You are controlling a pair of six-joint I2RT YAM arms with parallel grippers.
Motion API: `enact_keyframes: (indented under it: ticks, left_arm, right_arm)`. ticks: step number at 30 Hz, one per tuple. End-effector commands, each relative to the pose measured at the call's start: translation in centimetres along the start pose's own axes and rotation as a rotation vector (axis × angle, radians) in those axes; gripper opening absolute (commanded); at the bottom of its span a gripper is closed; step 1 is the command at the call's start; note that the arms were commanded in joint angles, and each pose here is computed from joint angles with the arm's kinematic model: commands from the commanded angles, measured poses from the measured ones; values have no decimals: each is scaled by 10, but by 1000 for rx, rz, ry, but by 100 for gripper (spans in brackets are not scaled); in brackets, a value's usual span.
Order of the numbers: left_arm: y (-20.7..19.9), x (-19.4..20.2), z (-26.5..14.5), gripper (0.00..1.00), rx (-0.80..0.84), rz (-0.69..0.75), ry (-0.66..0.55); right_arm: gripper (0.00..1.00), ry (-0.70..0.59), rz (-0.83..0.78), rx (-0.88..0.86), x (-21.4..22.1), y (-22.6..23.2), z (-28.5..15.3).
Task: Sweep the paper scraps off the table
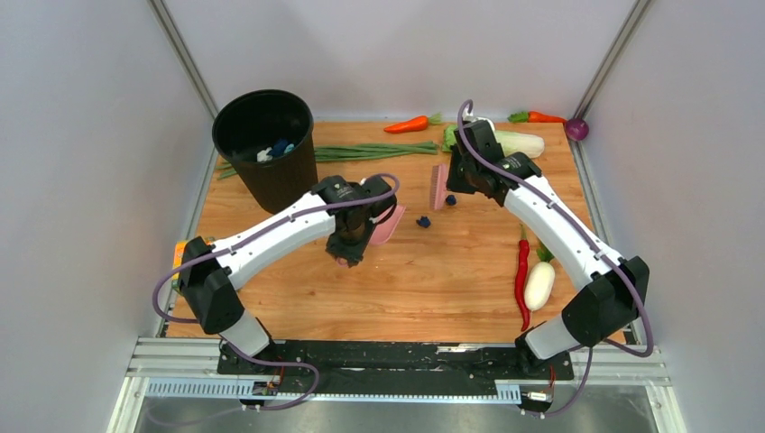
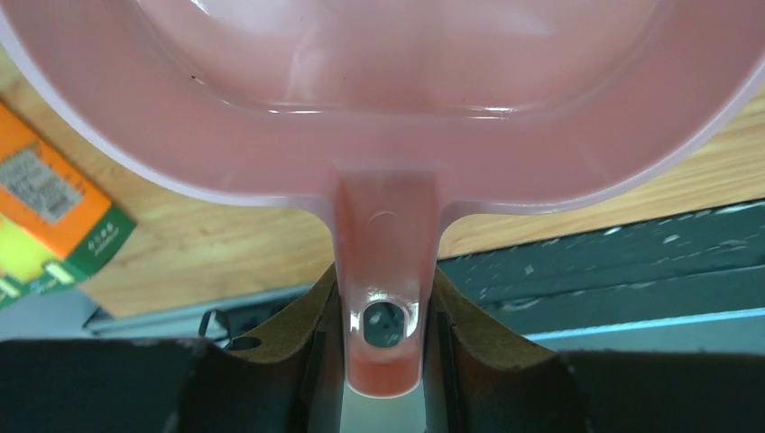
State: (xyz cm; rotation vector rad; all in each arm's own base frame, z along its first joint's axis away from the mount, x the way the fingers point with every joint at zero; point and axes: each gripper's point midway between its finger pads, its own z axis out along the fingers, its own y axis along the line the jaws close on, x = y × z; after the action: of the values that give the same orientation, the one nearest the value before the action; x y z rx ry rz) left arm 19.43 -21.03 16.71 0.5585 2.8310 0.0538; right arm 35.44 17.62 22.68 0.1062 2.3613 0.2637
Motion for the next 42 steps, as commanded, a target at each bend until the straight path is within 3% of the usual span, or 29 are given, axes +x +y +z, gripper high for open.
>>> enact_keyframes:
  ticks: [1,9,23,30,33,42]
  left_arm:
    - [9,40,13,0,-3,37,71]
    - [-8,65,47,0,57,147,201]
    - [-31,54,84,0,99,318,326]
    - [-40,34,95,0,95,374,358]
    - [-50,32,98,0,135,314,374]
    - [-36,19,118,0,9,328,365]
  right_arm:
    - [0,-41,-40,-35,-13,6,2]
    - [0,-13,-140,-18,-12,7,26]
    - [0,86,-238,-58,1,20,62]
    - [0,224,-223,-137,37,29,52]
    - [0,273,-215,-180,43,35,40]
    - [0,431,-54,-335,70,70,23]
